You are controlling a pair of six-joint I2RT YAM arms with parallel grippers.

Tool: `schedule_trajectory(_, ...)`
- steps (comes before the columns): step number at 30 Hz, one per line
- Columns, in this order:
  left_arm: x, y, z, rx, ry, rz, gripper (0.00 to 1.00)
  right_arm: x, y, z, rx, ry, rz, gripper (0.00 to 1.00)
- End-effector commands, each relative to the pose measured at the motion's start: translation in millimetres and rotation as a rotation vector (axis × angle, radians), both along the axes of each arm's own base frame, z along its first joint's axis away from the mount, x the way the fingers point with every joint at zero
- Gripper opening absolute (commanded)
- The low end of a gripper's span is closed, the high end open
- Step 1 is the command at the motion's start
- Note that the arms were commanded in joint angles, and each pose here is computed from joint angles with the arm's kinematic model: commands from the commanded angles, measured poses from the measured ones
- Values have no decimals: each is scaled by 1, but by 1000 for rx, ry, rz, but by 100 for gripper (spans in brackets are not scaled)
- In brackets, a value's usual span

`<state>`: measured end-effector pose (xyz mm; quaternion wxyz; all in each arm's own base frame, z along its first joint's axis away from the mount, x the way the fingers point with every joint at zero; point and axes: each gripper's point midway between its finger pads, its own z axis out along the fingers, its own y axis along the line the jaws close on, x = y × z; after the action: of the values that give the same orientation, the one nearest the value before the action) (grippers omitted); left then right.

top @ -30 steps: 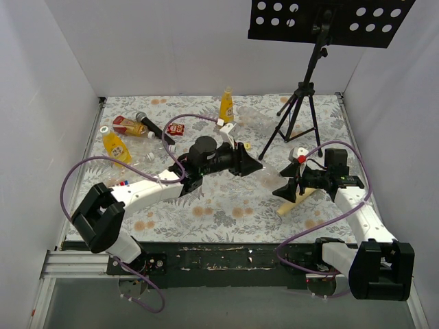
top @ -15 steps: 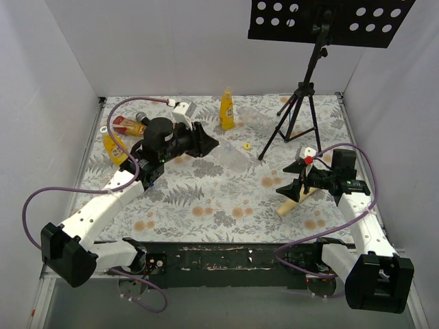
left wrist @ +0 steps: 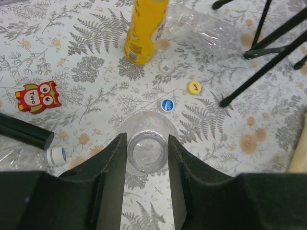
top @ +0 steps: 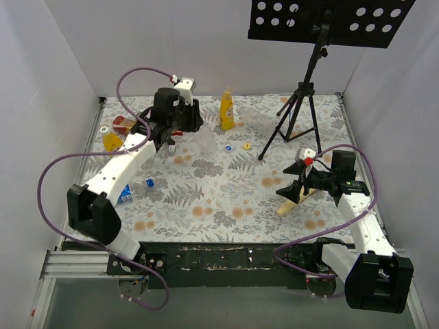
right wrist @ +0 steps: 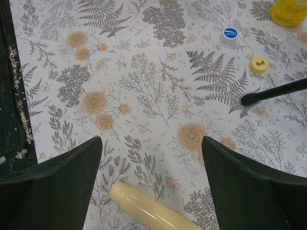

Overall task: Unscrew the bottle caps
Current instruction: Place the plastic bottle at the center of the board.

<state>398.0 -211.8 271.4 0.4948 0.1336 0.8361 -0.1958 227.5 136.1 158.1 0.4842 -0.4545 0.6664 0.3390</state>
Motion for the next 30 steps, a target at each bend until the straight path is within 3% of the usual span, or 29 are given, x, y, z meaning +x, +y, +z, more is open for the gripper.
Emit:
schedule_trajectory(1,36,-1,2,30,-8,17,0,-1,2,1,12,-18,20,92)
schedule_trajectory(10,90,-19,-10,52,-2,31,0,-1,1,1,10,-21,20,93)
schedule_trajectory(21,114,-24,-41,149,35,25,2,0,2,-1,11,-10,23,93)
schedule_trajectory(25,117,-27,-48,180,46,13,9,0,2,-2,10,-7,23,93)
schedule_trajectory(30,119,-30,-53,189,54,7,25,1,1,-3,9,-3,20,93)
